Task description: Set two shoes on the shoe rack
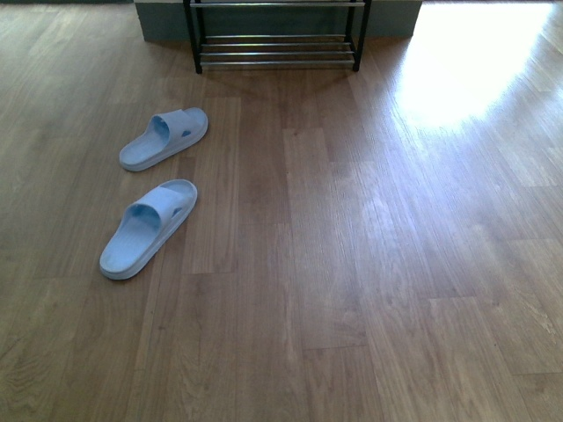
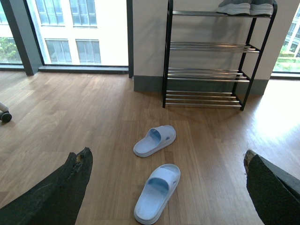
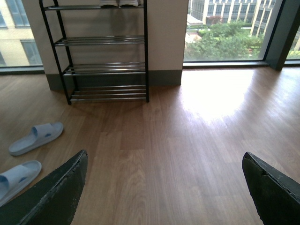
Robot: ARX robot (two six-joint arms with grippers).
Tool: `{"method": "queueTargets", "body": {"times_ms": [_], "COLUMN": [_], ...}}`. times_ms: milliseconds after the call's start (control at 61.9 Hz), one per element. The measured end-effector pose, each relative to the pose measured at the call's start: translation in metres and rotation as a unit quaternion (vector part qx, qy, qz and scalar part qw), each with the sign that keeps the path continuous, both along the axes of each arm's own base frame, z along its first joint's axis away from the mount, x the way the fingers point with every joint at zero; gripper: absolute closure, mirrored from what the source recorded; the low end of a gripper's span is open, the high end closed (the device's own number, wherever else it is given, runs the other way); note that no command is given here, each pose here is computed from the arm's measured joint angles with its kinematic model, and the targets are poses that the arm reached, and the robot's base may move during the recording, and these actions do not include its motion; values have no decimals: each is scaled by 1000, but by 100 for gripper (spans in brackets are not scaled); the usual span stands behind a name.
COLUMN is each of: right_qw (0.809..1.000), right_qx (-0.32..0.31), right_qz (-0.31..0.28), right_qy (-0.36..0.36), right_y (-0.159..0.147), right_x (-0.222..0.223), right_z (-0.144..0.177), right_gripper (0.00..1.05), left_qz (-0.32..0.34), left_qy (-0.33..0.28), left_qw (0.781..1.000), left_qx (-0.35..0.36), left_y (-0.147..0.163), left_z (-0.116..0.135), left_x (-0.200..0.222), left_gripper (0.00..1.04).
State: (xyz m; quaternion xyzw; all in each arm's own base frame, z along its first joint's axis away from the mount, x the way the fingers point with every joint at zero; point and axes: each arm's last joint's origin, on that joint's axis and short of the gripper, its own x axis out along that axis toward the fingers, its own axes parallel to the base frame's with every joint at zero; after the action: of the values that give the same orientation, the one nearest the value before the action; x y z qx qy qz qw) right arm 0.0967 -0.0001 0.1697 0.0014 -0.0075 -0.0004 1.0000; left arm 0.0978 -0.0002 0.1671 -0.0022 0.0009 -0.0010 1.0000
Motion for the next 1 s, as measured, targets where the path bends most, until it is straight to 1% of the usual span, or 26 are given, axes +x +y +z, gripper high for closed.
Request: {"method": "queueTargets", "body": {"times_ms": [1001], "right_qw": [1000], "right_qx": [0], "right_qz": [-1], "right_qy": [0], "right_y": [0], "right_x": [0], "right_z": [0], "right_gripper": [9], "left_qz": [1], "left_qy": [0], "left_qw": [1000], "left_qx": [0], "left_y": [0], "left_z": [0], "left_x": [0], "left_gripper": [9]}}
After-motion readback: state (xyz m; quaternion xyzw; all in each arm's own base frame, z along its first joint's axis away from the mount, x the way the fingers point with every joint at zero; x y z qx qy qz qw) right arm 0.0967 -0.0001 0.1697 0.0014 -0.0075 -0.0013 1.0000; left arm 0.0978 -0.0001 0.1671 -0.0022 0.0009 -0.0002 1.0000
